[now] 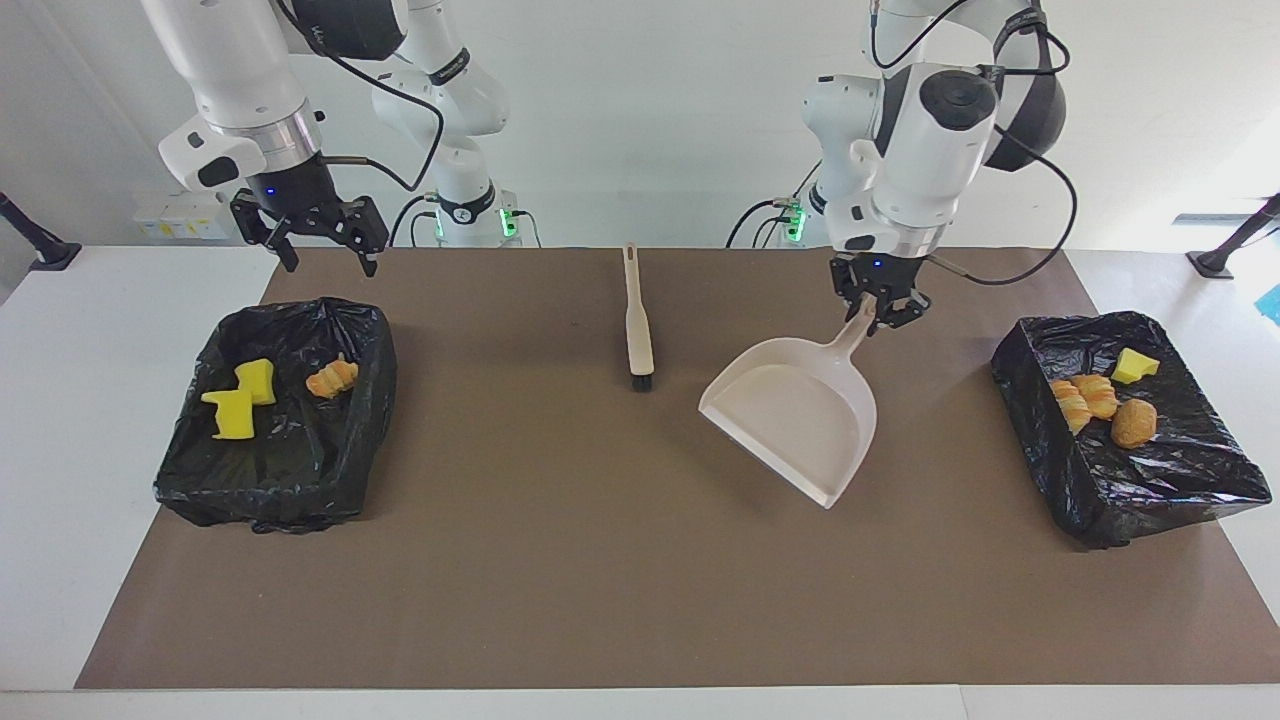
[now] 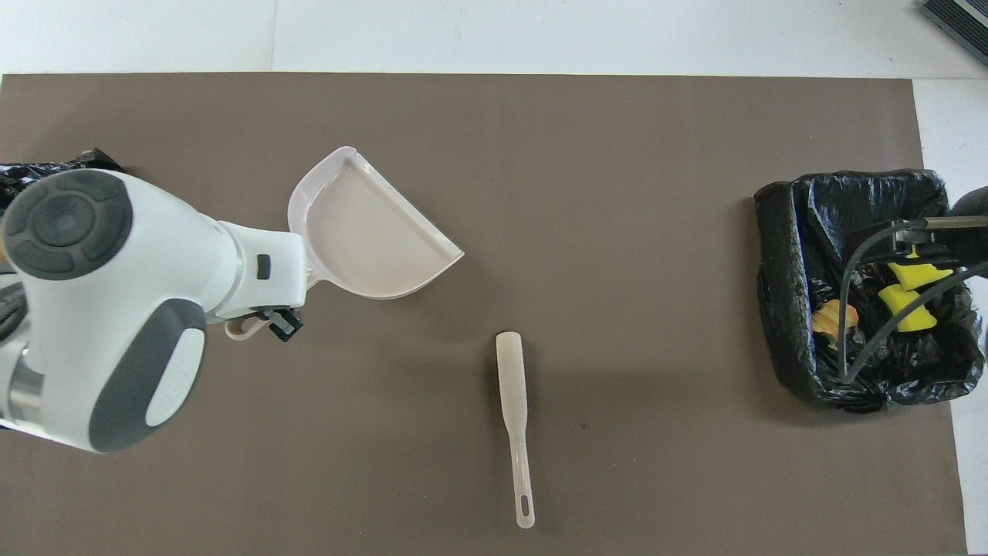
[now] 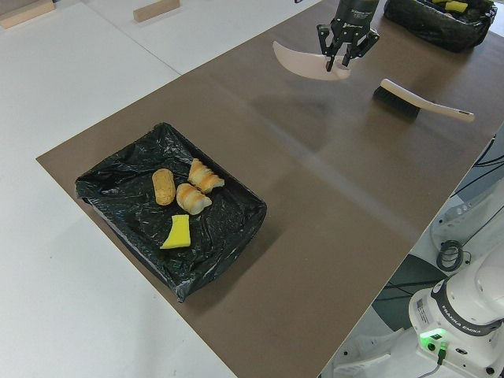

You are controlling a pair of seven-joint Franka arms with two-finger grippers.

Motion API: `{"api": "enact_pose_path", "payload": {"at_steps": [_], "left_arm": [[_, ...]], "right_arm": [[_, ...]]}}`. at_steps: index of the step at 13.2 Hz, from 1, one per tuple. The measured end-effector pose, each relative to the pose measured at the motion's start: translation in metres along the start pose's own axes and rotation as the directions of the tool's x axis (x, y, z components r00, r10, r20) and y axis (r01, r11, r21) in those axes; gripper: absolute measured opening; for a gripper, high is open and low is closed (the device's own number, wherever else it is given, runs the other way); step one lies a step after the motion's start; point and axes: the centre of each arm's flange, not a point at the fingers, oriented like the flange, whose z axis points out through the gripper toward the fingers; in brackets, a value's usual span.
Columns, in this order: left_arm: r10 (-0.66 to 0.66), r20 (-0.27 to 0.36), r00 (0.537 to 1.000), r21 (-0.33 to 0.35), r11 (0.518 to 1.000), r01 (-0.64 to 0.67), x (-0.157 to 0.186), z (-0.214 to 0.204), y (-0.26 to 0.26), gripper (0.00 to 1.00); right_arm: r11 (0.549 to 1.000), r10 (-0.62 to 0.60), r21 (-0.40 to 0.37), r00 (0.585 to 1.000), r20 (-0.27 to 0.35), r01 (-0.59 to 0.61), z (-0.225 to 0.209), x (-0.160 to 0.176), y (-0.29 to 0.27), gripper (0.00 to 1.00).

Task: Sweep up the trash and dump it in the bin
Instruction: 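Bring the empty dustpan back with the left gripper and set it down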

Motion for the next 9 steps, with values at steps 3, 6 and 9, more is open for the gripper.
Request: {"api": "enact_pose_path", "payload": {"at_steps": [3, 6, 9], "left_arm": [[-0.138, -0.051, 0.989, -0.022, 0.99, 0.137, 0.038, 0.027, 0.041, 0.33], [-0.279, -0.077, 0.957, -0.045, 0.96, 0.276, 0.084, 0.056, 0.098, 0.33], [-0.373, -0.078, 0.925, -0.064, 0.927, 0.368, 0.127, 0.071, 0.127, 0.33]], "right_arm": [[1.0, -0.013, 0.001, 1.0, 0.0, 0.013, 0.0, 0.0, -0.007, 1.0], [1.0, -0.016, 0.001, 1.0, 0.0, 0.016, 0.0, 0.0, -0.009, 1.0], [1.0, -0.01, 0.001, 1.0, 0.001, 0.01, 0.0, 0.0, -0.006, 1.0]]}}
